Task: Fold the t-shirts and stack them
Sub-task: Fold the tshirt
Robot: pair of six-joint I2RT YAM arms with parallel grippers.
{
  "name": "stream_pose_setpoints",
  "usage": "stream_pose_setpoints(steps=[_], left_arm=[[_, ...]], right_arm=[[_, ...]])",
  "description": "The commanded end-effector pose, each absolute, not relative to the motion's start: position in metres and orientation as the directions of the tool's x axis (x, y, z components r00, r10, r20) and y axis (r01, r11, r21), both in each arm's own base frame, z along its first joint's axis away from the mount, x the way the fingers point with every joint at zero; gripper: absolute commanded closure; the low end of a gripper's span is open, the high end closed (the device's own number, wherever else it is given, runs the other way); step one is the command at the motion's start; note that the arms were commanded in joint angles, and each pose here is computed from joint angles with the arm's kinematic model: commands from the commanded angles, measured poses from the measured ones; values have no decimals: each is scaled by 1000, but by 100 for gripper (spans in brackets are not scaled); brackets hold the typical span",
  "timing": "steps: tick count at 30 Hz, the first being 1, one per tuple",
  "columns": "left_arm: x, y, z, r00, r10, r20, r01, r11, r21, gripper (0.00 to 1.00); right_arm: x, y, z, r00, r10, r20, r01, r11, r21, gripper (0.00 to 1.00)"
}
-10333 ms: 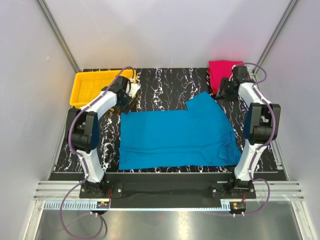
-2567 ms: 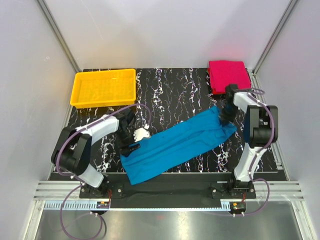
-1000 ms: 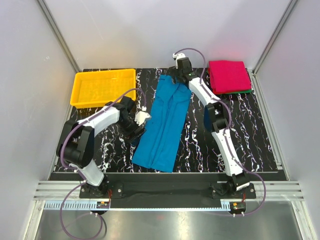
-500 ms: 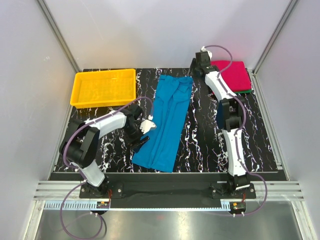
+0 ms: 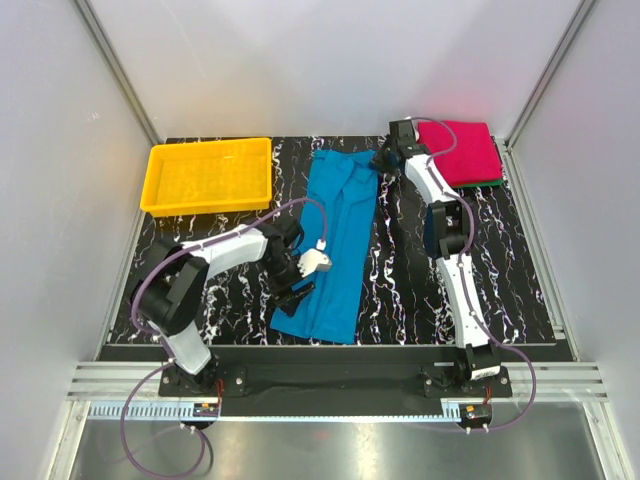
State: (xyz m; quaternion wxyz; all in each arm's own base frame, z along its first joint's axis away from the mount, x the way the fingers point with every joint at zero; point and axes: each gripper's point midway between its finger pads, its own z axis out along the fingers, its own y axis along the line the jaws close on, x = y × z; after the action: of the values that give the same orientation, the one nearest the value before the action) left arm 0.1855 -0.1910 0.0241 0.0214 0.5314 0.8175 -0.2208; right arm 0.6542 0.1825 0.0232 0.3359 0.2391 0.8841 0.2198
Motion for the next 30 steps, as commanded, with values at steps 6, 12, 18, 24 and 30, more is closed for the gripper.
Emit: stream_pose_setpoints(steps=[6,12,18,24,30], left_arm=[[174,-234,13,-393,858,-330,859,215,-465,25],[176,-222,23,-363,875,-322,885,215,-412,23],[201,-176,53,-289,906,-308,957,265,-118,21],[215,-168,83,-182,912,-367,972,223,71,20],[183,-192,73,244,886,-393,951,-139,277,21]], right_arm=[[692,193,47,-579,672,-461,214,671,710,100],[695,170,93,-535,640,-552,166,720,674,55],[668,120,170,-469,560,-682,204,821,534,25],[591,82,242,-449,467,-762,261,884,388,9],[443,100,203,-683,357,-637,288,933,213,18]])
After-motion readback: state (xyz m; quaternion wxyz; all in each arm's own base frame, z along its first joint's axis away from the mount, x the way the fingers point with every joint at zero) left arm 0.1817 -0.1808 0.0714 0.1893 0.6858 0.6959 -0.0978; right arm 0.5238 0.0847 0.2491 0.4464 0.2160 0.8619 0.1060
